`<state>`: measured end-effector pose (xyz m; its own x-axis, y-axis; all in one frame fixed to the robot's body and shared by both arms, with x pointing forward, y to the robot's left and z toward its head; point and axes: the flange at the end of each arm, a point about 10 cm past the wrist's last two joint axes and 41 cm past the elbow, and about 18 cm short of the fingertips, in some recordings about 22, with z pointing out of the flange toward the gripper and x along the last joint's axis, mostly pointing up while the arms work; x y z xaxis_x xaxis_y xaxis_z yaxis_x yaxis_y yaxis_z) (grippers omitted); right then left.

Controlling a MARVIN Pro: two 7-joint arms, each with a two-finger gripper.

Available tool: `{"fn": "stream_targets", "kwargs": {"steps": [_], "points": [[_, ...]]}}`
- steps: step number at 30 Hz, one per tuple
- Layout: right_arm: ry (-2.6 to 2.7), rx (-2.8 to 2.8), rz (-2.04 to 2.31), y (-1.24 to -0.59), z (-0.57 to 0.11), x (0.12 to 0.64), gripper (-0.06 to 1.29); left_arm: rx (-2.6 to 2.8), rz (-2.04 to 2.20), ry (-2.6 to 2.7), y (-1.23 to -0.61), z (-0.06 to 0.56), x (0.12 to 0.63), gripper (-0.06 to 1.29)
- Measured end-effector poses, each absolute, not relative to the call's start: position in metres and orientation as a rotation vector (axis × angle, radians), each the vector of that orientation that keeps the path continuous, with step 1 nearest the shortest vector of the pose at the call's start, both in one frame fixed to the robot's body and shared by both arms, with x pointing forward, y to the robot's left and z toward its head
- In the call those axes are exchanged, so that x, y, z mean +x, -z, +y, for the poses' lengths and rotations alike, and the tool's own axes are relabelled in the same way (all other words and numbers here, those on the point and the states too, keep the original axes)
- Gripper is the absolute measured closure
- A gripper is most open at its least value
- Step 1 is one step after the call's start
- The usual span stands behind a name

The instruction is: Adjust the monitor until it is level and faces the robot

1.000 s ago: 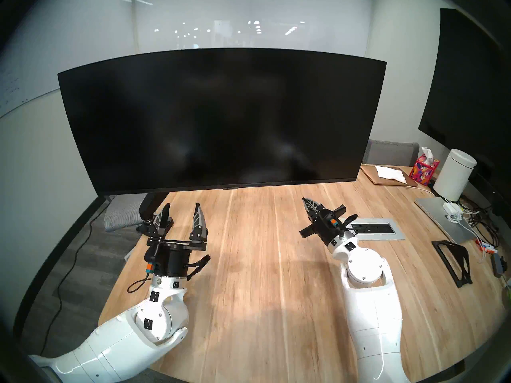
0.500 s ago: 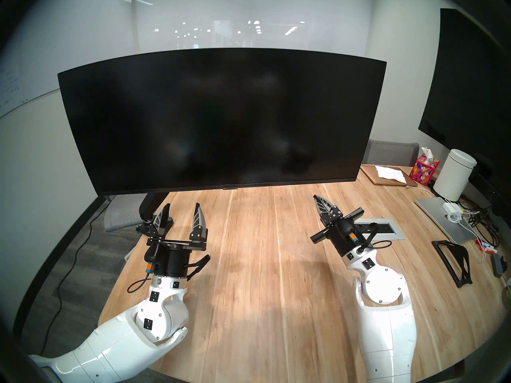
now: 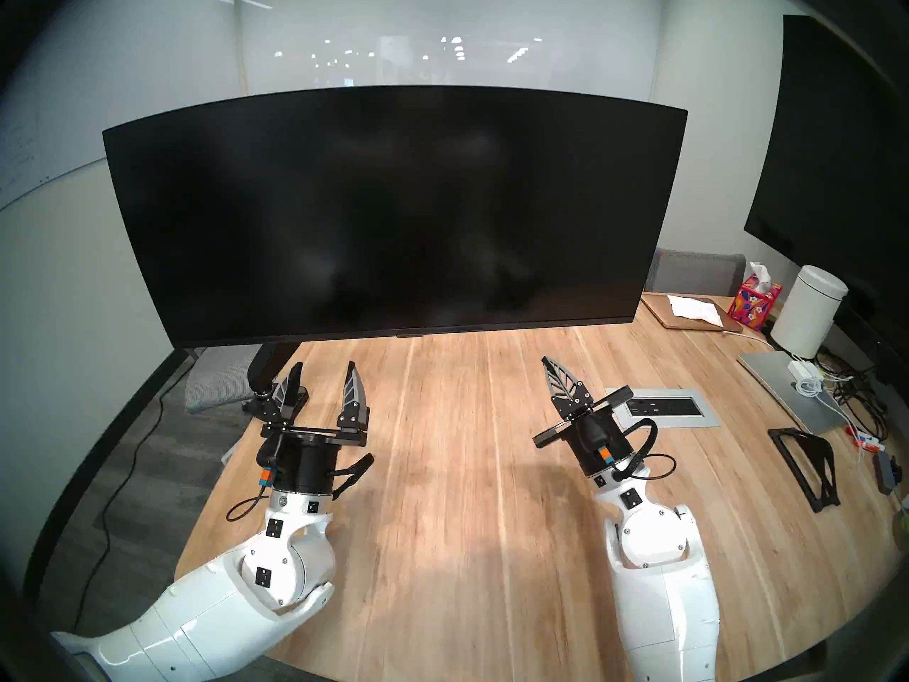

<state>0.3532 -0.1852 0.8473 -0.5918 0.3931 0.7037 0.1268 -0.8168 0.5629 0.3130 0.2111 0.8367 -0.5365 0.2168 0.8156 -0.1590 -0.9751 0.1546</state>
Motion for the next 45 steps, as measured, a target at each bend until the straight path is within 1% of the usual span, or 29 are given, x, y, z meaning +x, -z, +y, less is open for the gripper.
{"fn": "stream_targets", "kwargs": {"steps": [14,45], "points": [[-2.518,1.219,0.801,-0.85,-0.1802,0.3568,1.25,1.381,0.09,-2.579,-0.8367,0.2112,0.313,0.0],[-2.52,1.194,0.774,-0.852,-0.1797,0.3578,1.25,1.381,0.09,-2.579,-0.8368,0.2113,0.313,0.0]]}}
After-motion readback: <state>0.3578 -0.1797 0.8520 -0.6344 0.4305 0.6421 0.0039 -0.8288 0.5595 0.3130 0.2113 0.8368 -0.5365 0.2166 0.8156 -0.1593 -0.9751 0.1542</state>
